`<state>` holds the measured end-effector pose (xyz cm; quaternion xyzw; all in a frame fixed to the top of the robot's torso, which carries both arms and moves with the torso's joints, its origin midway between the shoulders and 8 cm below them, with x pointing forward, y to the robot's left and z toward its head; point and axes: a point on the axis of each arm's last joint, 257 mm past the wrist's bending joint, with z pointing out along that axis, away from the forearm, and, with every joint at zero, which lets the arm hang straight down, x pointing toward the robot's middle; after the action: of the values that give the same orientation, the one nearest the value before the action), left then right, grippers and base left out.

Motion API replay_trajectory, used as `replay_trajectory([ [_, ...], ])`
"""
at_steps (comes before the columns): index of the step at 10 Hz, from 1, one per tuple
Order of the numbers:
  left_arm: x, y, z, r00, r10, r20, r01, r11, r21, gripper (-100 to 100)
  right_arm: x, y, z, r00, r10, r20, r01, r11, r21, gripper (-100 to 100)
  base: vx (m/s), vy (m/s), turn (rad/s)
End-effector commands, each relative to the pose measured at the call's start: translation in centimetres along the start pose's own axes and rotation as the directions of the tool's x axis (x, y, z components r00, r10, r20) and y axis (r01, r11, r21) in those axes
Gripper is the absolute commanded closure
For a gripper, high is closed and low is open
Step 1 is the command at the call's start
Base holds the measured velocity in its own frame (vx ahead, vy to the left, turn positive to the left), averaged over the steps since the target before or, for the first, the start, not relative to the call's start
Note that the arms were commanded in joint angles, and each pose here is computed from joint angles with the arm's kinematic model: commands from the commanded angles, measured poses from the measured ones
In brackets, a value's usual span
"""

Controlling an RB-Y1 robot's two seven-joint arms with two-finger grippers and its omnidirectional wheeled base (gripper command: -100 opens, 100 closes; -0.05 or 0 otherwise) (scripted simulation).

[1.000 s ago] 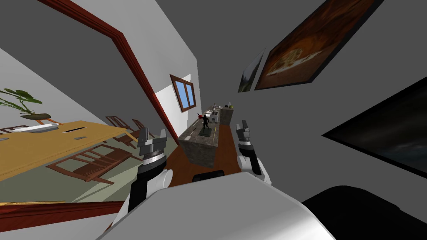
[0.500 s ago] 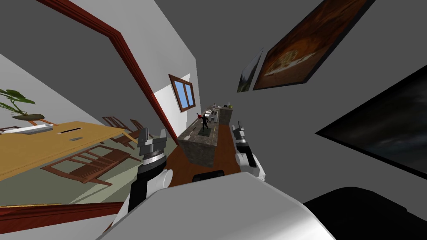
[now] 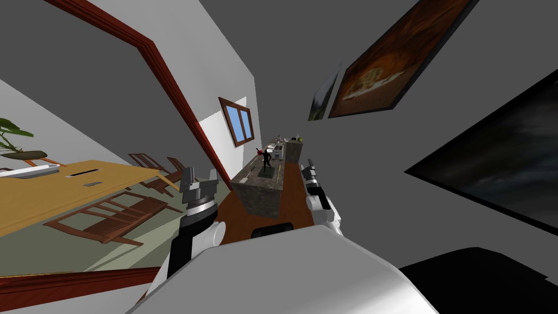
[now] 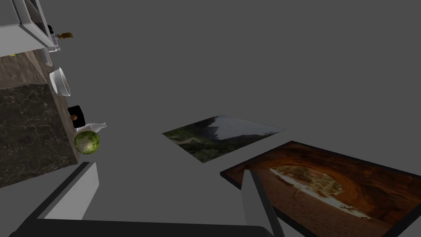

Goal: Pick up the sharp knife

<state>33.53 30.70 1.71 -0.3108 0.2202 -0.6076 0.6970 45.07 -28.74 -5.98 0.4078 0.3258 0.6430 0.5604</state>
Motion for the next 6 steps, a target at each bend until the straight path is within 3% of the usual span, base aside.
replay_trajectory([
  [1, 0.0, 0.0, 0.0, 1.0, 0.0, 0.0, 0.0, 1.0, 0.0, 0, -0.7, -1.7, 1.0, 0.998, 0.068, 0.008, -0.069, 0.997, 0.039, -100, -0.009, 0.003, -0.038],
  [2, 0.0, 0.0, 0.0, 1.0, 0.0, 0.0, 0.0, 1.0, 0.0, 0, -0.8, -2.0, 0.9, 0.998, 0.068, 0.011, -0.068, 0.997, 0.046, -100, -0.007, 0.002, -0.022],
  [3, 0.0, 0.0, 0.0, 1.0, 0.0, 0.0, 0.0, 1.0, 0.0, 0, -1.2, -3.0, 1.8, 0.992, 0.128, 0.021, -0.129, 0.989, 0.071, -100, -0.009, 0.004, -0.044],
  [6, 0.0, 0.0, 0.0, 1.0, 0.0, 0.0, 0.0, 1.0, 0.0, 0, -2.2, -5.5, 2.6, 0.981, 0.187, 0.049, -0.192, 0.974, 0.122, -100, -0.008, 0.006, -0.03],
])
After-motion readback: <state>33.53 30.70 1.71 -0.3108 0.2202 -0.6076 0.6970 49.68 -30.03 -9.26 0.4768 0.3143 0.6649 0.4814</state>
